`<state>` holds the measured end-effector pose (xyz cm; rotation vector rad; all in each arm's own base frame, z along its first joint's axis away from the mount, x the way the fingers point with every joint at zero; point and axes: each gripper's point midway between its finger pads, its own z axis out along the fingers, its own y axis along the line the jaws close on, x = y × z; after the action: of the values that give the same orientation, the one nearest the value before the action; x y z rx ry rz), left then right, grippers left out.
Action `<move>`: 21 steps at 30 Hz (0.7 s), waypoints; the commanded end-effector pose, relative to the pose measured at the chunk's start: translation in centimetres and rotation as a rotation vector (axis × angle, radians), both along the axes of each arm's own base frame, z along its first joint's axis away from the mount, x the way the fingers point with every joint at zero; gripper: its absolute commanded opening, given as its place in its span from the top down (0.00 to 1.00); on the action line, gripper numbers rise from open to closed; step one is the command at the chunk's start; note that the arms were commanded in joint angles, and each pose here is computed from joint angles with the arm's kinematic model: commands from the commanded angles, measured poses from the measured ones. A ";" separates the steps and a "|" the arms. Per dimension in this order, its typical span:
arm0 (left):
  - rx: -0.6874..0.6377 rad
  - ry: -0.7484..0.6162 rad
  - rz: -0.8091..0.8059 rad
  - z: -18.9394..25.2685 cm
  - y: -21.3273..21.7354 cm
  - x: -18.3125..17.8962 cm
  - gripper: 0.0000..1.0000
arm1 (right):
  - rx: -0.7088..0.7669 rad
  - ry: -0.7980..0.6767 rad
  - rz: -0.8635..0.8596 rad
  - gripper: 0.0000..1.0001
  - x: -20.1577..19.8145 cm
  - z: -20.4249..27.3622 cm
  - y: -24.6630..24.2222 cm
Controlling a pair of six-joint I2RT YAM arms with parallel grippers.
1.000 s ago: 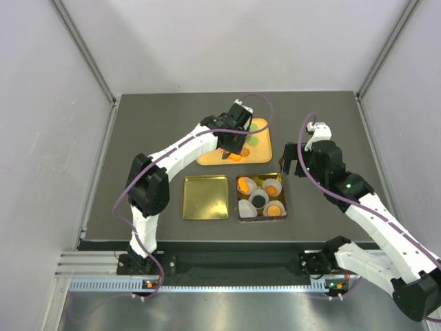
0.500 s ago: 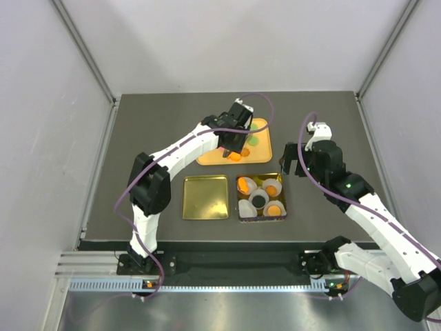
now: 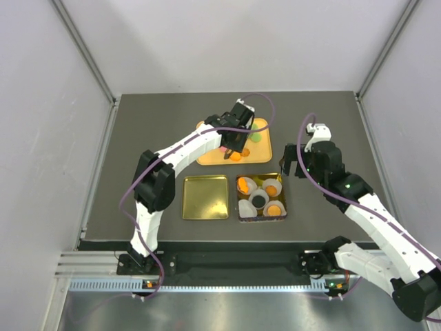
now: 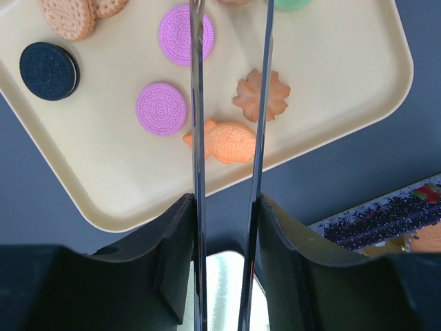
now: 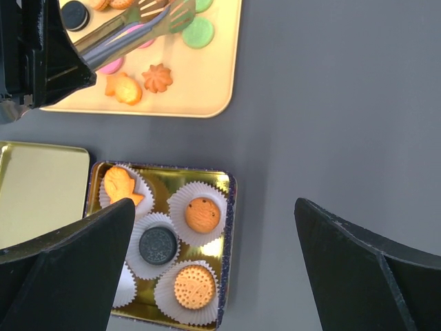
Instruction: Pack the cookies
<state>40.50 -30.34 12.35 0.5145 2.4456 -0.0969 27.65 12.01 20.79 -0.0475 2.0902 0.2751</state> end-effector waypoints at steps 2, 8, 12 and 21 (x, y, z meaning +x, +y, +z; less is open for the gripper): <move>-0.053 -0.068 0.006 2.4 -0.7 1.4 0.57 | 0.007 -0.035 -0.007 0.00 0.4 0.8 -0.3; -0.059 -0.087 0.004 3.5 -0.6 1.4 0.66 | 0.008 -0.035 -0.007 0.00 0.5 0.8 -0.3; -0.078 -0.120 0.006 5.3 -0.5 1.6 0.67 | 0.009 -0.036 -0.007 0.00 0.4 0.9 -0.3; -0.131 -0.172 -0.006 9.2 -0.3 1.0 0.67 | 0.009 -0.033 -0.008 0.00 0.5 0.8 -0.3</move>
<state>40.69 -30.45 14.69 0.5012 2.4007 -0.1243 27.65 11.81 20.57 -0.0475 2.0952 0.2674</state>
